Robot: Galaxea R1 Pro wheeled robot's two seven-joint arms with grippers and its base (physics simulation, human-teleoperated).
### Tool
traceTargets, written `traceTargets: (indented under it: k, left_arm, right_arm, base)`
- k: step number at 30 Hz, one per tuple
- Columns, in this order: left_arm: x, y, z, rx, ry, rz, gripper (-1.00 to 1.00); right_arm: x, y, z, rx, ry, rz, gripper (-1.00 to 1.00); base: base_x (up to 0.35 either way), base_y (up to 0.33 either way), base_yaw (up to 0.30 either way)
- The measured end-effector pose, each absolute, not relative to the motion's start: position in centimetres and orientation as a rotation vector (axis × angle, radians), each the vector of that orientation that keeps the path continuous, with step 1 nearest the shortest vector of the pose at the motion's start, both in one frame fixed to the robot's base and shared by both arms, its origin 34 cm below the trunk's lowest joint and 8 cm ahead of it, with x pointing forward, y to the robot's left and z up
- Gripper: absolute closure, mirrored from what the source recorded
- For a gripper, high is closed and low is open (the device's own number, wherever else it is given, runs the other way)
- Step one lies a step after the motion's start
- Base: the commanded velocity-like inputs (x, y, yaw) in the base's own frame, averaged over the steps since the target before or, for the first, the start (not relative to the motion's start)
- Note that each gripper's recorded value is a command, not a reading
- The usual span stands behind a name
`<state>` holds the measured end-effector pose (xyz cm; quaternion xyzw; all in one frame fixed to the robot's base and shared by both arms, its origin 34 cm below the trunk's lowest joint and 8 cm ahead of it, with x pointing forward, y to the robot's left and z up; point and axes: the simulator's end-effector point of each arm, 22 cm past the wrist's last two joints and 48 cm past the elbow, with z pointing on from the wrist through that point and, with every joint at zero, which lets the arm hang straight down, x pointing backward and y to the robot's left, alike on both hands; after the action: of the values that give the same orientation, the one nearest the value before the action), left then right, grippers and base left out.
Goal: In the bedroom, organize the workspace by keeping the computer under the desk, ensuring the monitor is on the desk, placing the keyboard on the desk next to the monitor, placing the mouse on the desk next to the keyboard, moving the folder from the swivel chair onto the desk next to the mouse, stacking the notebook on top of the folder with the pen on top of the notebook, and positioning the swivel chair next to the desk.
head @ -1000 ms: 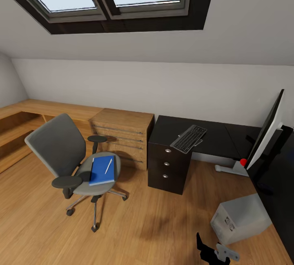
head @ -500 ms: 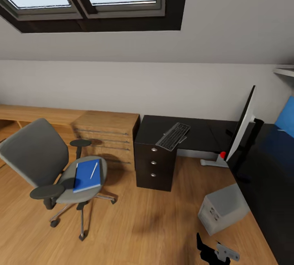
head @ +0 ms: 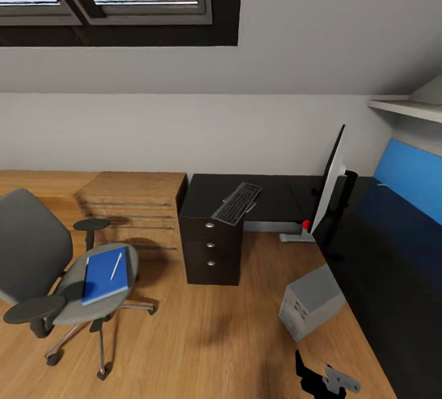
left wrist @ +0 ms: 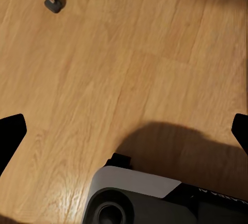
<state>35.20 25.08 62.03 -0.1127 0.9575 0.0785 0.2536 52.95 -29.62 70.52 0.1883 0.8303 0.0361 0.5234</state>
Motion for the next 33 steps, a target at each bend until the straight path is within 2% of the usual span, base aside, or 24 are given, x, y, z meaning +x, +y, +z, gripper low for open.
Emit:
traceTargets:
  k: [10,33]
  left_arm:
    - [35.0,25.1,62.5,-0.306,2.603,0.214,-1.00]
    - [34.9,25.0,62.8,-0.304,2.604,0.206,-1.00]
  right_arm:
    - [52.8,-29.6,71.0,0.451,1.989,0.087,-1.00]
    - [53.7,-30.0,72.1,0.443,1.959,0.080,-1.00]
  base:
    - [0.000,0.000,-0.212]
    - [0.000,0.000,-0.006]
